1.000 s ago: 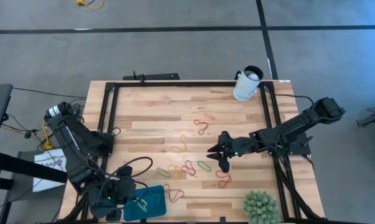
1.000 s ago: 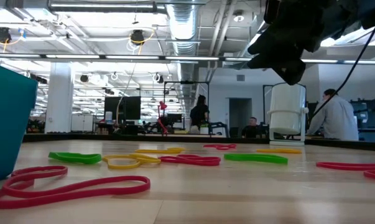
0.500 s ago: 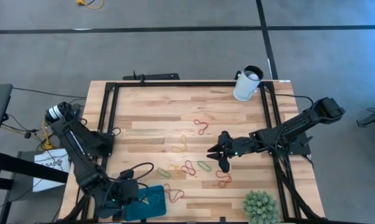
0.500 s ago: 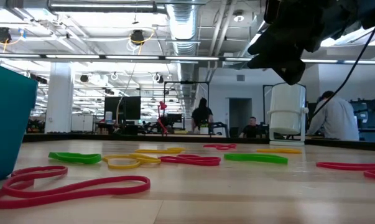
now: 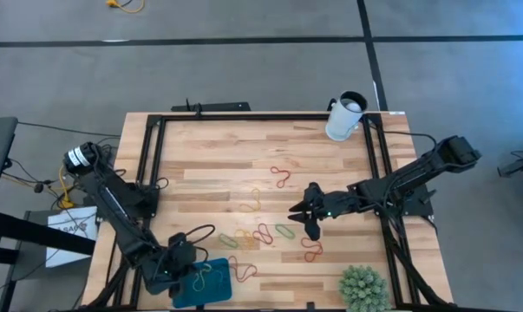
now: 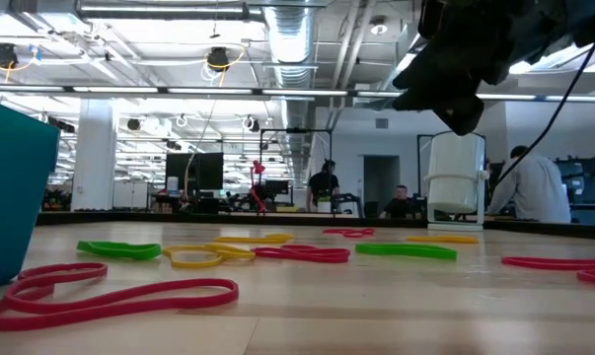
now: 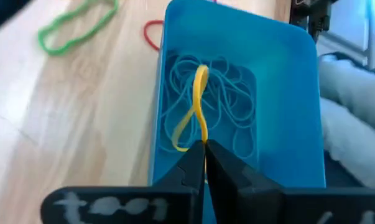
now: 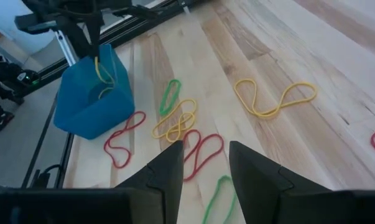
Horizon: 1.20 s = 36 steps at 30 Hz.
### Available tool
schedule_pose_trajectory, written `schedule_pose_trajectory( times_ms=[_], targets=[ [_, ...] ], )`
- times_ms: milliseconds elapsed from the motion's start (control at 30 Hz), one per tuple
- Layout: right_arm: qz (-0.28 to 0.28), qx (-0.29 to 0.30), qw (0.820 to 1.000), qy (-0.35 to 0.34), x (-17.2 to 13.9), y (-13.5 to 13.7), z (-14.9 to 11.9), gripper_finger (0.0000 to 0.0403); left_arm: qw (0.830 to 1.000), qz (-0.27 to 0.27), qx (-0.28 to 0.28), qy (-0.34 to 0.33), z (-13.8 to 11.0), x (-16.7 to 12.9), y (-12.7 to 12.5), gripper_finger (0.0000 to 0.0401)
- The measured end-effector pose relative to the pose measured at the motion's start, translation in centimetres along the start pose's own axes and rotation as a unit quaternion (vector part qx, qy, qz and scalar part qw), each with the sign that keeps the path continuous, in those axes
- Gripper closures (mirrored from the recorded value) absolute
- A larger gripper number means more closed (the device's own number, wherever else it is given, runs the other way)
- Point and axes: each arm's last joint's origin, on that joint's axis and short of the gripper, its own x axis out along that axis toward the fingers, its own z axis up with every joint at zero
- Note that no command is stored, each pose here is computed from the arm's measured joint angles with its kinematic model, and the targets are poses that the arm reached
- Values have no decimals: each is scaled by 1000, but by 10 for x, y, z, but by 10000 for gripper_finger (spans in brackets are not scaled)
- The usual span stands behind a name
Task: Pick and place items into bin
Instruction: Put the yellow rubber band into the blue bin
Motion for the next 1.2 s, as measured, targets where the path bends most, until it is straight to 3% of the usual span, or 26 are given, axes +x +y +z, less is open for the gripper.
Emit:
schedule_pose_trajectory(
  times_ms=[267,433,667,833,1033,1200],
  targets=[
    [-7,-4,1000,11,4,-1,-4,280,996,-81,-39,-26,-12,17,11,401],
    [-13,-6,1000,17,7,-2,-7,280,996,-80,-31,-13,-13,18,13,401],
    [-18,-28,999,23,9,-4,-8,280,991,-80,102,-21,-13,18,13,401],
    [-18,-28,999,22,9,-4,-8,280,989,-73,127,-15,-9,24,15,401],
    [-22,-29,999,19,10,-6,-7,280,982,-23,182,52,-8,50,8,401],
    [-30,-24,999,16,11,-10,-4,280,977,20,199,70,0,51,-5,401]
  ],
)
